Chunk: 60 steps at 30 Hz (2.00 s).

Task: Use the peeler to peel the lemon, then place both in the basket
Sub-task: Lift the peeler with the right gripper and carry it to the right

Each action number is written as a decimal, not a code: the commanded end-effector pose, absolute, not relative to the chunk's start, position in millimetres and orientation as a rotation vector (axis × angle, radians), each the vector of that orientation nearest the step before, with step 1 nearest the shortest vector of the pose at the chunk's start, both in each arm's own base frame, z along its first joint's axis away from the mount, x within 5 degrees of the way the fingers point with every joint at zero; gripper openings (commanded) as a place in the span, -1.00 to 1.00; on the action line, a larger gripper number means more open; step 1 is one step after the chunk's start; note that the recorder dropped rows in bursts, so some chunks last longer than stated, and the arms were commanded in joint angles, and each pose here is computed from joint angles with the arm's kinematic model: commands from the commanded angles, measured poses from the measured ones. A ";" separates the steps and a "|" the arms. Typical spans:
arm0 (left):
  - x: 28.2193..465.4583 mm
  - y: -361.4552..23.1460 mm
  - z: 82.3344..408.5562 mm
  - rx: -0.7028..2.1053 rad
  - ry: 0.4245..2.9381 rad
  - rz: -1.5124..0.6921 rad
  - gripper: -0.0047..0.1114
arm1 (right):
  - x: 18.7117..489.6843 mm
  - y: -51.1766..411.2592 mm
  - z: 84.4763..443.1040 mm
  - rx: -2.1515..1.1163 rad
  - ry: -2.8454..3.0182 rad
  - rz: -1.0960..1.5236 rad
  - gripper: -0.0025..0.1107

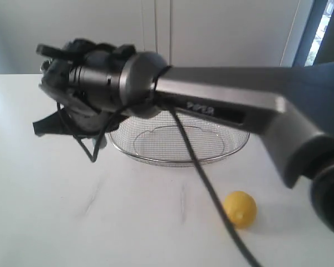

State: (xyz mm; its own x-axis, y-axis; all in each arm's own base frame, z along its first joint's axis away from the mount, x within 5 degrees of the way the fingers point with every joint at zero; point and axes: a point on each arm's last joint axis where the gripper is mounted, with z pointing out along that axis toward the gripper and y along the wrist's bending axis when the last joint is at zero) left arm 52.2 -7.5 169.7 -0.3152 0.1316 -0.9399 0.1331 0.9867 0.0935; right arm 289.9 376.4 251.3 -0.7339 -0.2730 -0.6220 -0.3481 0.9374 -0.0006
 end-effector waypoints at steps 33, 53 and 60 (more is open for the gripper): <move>52.0 -8.0 168.8 0.189 1.895 -0.013 -0.91 | 172.7 182.7 383.0 -1.163 2.338 0.012 -0.96; 52.0 -8.0 168.8 0.189 1.895 -0.013 -0.91 | 174.0 50.7 299.6 -0.689 2.608 0.003 -0.96; 52.0 -8.0 168.8 0.189 1.895 -0.013 -0.91 | 203.4 48.3 270.0 -0.753 2.626 0.429 -0.96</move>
State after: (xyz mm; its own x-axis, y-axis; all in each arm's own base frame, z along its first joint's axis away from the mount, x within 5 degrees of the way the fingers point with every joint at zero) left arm 52.2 -7.5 169.7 -0.3152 0.1316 -0.9399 0.1331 0.9867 0.0935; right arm 198.2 44.1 271.7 -0.8256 -0.4169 -0.3804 -0.4947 0.8589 0.1325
